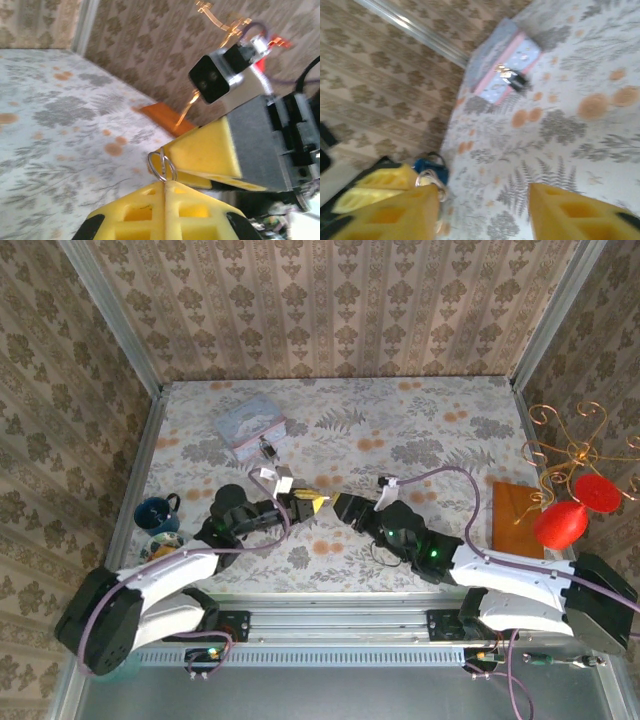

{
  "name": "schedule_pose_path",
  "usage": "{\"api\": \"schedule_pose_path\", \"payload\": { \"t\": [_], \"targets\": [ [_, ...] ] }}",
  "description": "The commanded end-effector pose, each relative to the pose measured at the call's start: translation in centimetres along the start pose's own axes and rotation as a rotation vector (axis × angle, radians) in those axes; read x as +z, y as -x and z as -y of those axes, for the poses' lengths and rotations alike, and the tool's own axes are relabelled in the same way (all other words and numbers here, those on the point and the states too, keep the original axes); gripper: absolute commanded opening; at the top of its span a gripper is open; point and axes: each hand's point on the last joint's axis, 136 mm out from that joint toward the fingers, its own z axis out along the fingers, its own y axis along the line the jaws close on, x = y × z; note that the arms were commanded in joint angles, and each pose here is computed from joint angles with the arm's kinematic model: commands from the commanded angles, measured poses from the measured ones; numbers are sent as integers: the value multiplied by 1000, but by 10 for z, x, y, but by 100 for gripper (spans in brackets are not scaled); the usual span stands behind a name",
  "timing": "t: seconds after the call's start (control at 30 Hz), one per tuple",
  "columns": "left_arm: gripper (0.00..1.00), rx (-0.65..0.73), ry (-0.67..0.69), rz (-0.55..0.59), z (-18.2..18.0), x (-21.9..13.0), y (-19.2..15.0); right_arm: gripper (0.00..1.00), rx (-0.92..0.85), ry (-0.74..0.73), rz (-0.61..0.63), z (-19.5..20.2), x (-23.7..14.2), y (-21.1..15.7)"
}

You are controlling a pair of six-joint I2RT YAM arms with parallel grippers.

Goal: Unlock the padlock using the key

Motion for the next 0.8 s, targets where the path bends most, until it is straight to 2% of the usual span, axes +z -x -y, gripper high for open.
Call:
{"api": "schedule_pose_path", "payload": {
  "t": [0.0, 0.07, 0.17, 0.2, 0.27, 0.33, 0.43, 0.67, 0.77],
  "targets": [
    [0, 159, 283, -206, -34, 0, -27, 62, -96, -205, -1, 30, -13, 16],
    [0, 219, 415, -320, -52, 0, -37, 63, -101, -292, -13, 48, -19, 19],
    [0, 366, 664, -594, -88, -9, -61, 63, -44, -458, -1, 84, -36, 27],
    [0, 401, 719, -694, -98, -12, -71, 63, -21, -496, 10, 94, -42, 29],
    [0, 411, 777, -815, -110, -16, -84, 64, 9, -520, 26, 104, -50, 31],
    [0, 401, 761, -843, -109, -13, -89, 64, 37, -511, 39, 110, -55, 30],
    [0, 402, 729, -824, -102, -8, -85, 65, 57, -482, 28, 111, -56, 26],
    [0, 439, 722, -938, -106, -6, -100, 65, 51, -496, -48, 113, -52, 13],
    [0, 446, 848, -1114, -131, -23, -117, 66, 54, -495, -60, 112, -50, 11]
  ]
}}
